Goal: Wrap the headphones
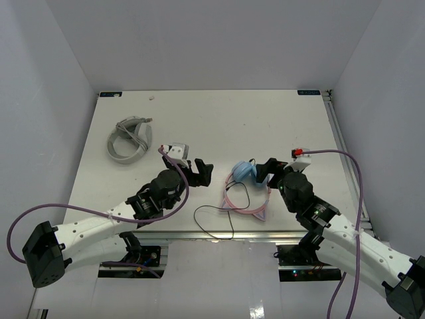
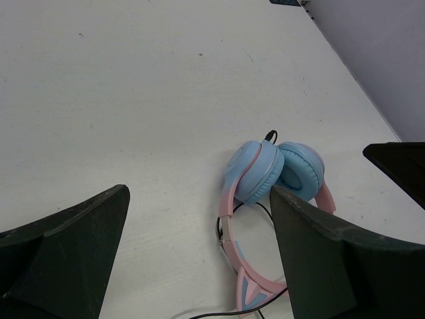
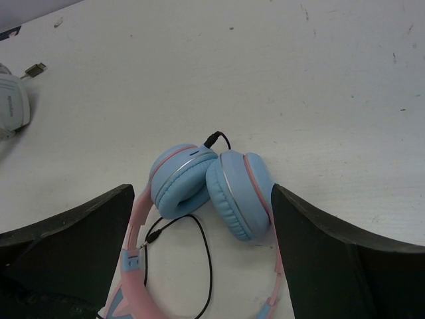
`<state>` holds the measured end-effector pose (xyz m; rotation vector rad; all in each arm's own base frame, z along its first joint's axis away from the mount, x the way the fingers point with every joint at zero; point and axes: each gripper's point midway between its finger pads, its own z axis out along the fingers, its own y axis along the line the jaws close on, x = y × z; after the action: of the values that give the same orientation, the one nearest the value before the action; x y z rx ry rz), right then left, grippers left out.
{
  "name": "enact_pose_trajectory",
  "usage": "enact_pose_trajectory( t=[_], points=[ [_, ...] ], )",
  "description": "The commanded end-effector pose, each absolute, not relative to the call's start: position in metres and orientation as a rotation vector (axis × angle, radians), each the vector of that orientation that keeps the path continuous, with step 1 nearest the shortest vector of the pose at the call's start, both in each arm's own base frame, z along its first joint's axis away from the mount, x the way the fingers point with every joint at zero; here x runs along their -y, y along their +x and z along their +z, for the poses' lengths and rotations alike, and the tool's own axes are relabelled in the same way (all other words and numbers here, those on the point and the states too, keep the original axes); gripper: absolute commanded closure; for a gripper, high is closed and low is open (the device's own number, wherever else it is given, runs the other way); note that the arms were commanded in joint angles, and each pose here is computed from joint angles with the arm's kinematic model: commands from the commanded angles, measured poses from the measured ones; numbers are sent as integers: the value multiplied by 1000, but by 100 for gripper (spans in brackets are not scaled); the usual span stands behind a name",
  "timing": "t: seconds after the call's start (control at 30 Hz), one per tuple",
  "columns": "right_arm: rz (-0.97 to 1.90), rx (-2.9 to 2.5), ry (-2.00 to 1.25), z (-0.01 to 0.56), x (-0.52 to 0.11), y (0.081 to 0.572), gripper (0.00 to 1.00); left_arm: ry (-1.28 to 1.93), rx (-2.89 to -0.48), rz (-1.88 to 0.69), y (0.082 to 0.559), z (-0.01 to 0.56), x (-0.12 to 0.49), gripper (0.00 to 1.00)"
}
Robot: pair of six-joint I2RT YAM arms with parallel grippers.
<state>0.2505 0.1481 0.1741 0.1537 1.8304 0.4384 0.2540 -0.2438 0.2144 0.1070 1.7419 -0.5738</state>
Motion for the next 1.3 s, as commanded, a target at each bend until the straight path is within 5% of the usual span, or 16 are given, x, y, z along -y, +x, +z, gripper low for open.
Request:
enact_pose_trajectory(
  t=[0.0, 0.43, 0.73, 0.8, 1.07, 1.27],
  points=[
    [333, -1838, 214, 175, -135, 259, 9, 123, -1730, -585, 257, 223, 252, 3],
    [111, -2094, -49, 109, -140, 263, 0, 107, -1706, -586, 255, 227, 245, 3],
    [199, -2121, -131, 79, -162, 288, 14, 124, -1711, -605, 254, 223, 250, 3],
    [219, -2125, -139, 76, -165, 294, 23, 123, -1721, -578, 256, 219, 249, 3],
    [291, -2066, -109, 103, -170, 317, 89, 178, -1729, -607, 254, 216, 259, 6],
    [360, -1936, -5, 156, -171, 326, 92, 259, -1777, -596, 256, 201, 275, 10]
  ],
)
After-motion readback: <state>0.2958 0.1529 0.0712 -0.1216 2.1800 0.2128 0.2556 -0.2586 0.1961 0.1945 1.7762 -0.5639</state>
